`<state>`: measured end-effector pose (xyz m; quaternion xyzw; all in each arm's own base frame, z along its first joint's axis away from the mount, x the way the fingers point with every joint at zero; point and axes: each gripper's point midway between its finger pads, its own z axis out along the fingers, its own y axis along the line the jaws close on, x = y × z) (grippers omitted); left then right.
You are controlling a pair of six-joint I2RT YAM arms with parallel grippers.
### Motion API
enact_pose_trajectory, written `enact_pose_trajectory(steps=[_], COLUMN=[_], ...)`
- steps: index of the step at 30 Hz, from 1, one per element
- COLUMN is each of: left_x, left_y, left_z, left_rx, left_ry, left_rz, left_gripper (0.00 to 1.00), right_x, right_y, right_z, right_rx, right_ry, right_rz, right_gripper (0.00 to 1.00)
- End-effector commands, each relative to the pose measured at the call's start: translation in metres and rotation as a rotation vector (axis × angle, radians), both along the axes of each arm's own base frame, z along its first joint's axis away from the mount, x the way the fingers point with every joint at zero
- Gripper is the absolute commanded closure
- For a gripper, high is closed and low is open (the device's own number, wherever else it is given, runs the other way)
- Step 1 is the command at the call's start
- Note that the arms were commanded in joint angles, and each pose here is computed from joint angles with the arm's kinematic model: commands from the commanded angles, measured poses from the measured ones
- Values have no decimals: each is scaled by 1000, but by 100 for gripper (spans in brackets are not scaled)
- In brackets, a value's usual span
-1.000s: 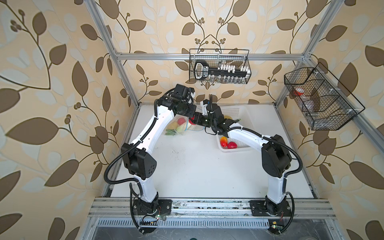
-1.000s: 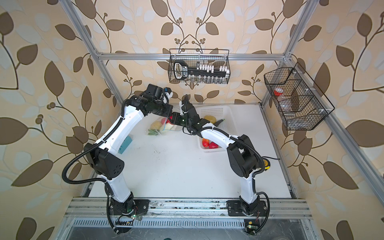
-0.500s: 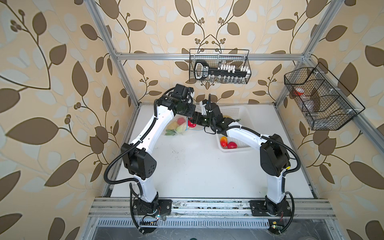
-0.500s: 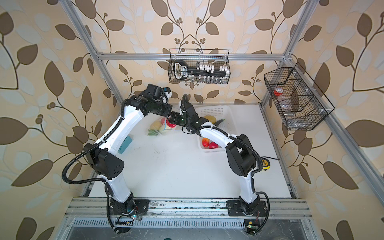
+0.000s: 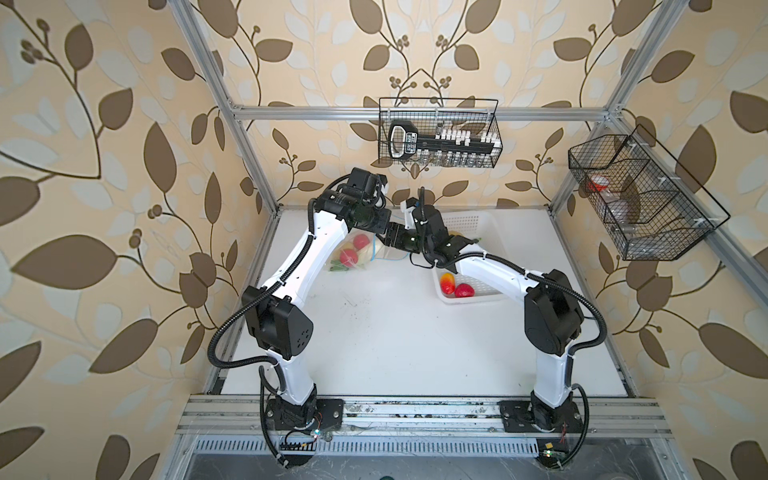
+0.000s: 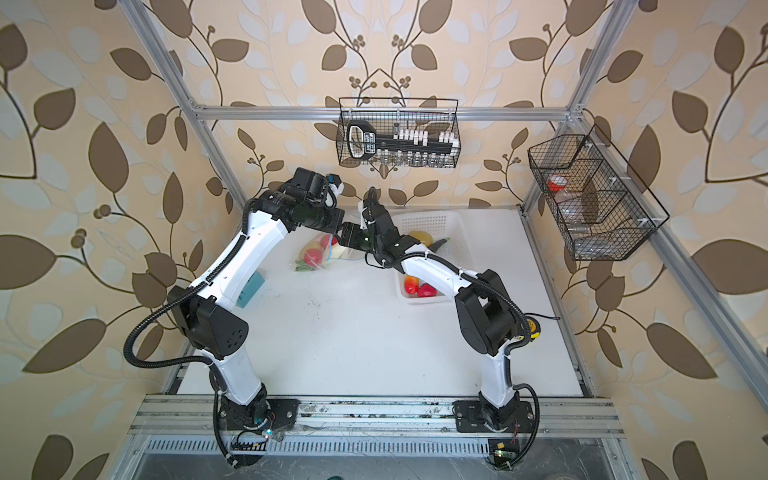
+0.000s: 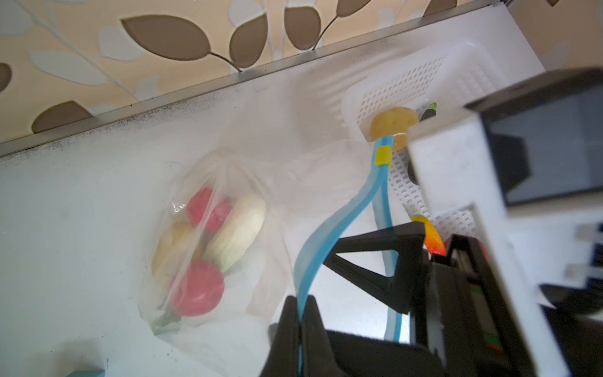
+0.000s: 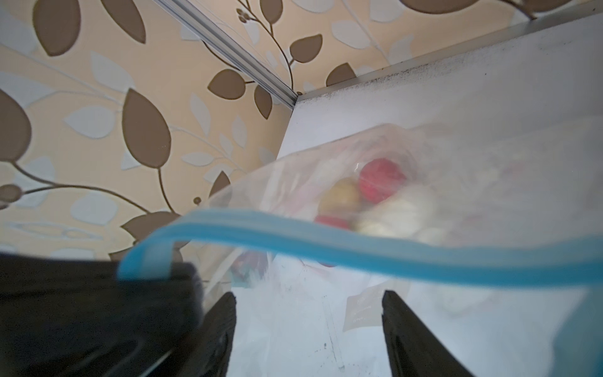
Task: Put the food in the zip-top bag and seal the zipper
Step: 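Lower the apple into the bag mouth beside the left gripper and release, then withdraw the open right gripper from the bag back over the basket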
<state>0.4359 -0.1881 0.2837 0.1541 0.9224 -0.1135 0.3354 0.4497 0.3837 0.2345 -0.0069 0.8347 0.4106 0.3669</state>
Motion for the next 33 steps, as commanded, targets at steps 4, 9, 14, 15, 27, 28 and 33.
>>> enact_pose_trajectory(steps=[4,9,14,15,27,28,33], left_x=[-9,-9,-9,-9,-13,-13,-19], left_y=[0,0,0,0,4,4,5], left_z=[26,25,24,24,18,18,16], left_rx=[-8,-9,-9,-8,3,4,7], left_ry=[-66,-66,-65,-65,-59,-60,-45], left_rz=[-22,-22,-20,-19,-13,-14,-22], left_gripper=[100,100,100,100,100,100,100], right_x=[-10,-17,-21,-22,-35,-37,-42], right_y=[-10,-14,-23,-25,-51,-53,-65], right_z=[43,49,50,50,61,64,74], right_rx=[50,56,46,45,120,113,93], right_ry=[-76,-84,-85,-86,-55,-61,-83], right_rz=[-8,-6,-24,-26,-44,-47,-69], right_gripper=[31,35,34,34,31,30,20])
